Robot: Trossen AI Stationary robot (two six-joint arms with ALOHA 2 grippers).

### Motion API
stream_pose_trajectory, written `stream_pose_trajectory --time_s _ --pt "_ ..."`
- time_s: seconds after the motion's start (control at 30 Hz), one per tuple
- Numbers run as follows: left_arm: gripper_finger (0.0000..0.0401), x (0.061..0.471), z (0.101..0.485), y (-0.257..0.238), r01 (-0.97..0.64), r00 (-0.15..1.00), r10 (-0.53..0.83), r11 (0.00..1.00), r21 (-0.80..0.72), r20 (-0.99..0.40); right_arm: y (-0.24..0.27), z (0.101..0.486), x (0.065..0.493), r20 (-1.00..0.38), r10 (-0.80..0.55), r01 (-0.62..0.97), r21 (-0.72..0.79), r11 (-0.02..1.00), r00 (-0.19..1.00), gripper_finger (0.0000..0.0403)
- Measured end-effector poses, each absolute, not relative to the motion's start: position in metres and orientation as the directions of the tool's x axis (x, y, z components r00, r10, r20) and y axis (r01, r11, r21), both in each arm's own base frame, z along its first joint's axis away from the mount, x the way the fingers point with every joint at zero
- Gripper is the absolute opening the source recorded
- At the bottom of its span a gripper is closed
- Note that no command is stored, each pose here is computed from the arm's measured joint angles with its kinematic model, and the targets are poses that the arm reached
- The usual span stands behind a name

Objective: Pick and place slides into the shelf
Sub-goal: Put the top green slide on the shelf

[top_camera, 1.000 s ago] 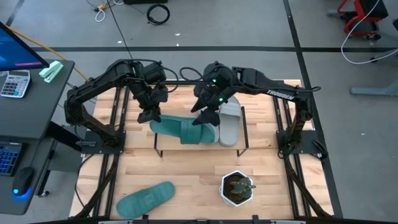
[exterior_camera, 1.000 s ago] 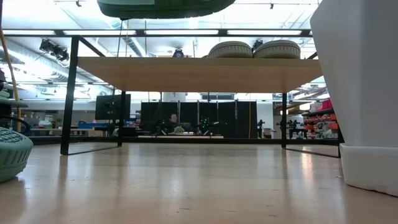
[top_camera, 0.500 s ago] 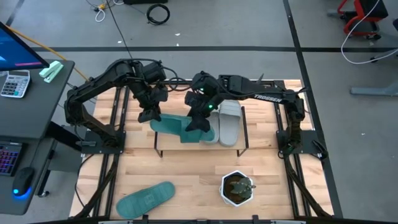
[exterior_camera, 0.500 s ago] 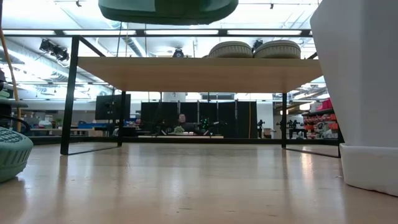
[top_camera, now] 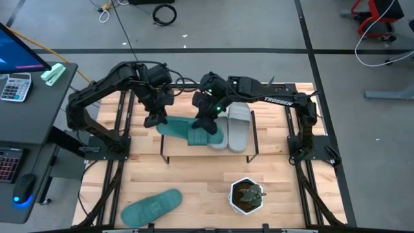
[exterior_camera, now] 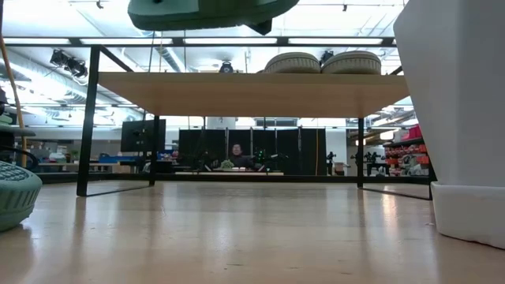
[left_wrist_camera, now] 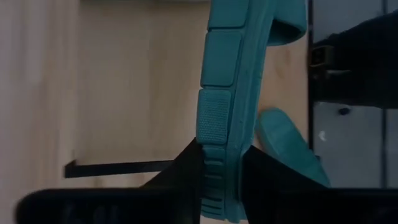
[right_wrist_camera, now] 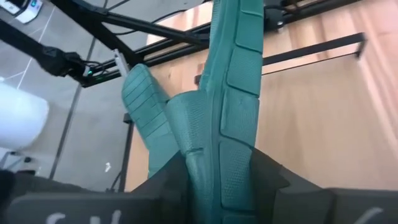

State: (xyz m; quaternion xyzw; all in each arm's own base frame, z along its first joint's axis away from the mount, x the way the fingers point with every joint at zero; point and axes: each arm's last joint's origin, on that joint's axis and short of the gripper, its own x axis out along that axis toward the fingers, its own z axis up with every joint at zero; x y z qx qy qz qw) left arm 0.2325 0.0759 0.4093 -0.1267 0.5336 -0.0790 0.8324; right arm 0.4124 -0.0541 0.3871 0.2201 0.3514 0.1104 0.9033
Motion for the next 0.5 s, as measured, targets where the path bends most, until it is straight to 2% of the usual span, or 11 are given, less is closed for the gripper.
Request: stream_pose_trajectory --time_s 0.23,0.37,0.5 --pt "0.0185 0.223 0.425 0.073 0.012 0.527 -0.190 0.976 -0.217 -0.829 -0.068 0.391 0.406 -0.583 0.336 -0.016 0.485 0.875 0.739 0.0097" --pt "0.0211 0.211 0.442 0.072 -0.021 0.631 -0.055 0.996 -0.088 -0.774 -0.071 0.391 0.405 -0.586 0.327 -0.005 0.482 0.876 0.742 0.0097" --pt "0.0217 0.193 0.464 0.071 -0.168 0.726 0.174 0.983 0.073 -0.666 -0.075 0.394 0.404 -0.589 0.288 0.022 0.462 0.887 0.755 0.0097"
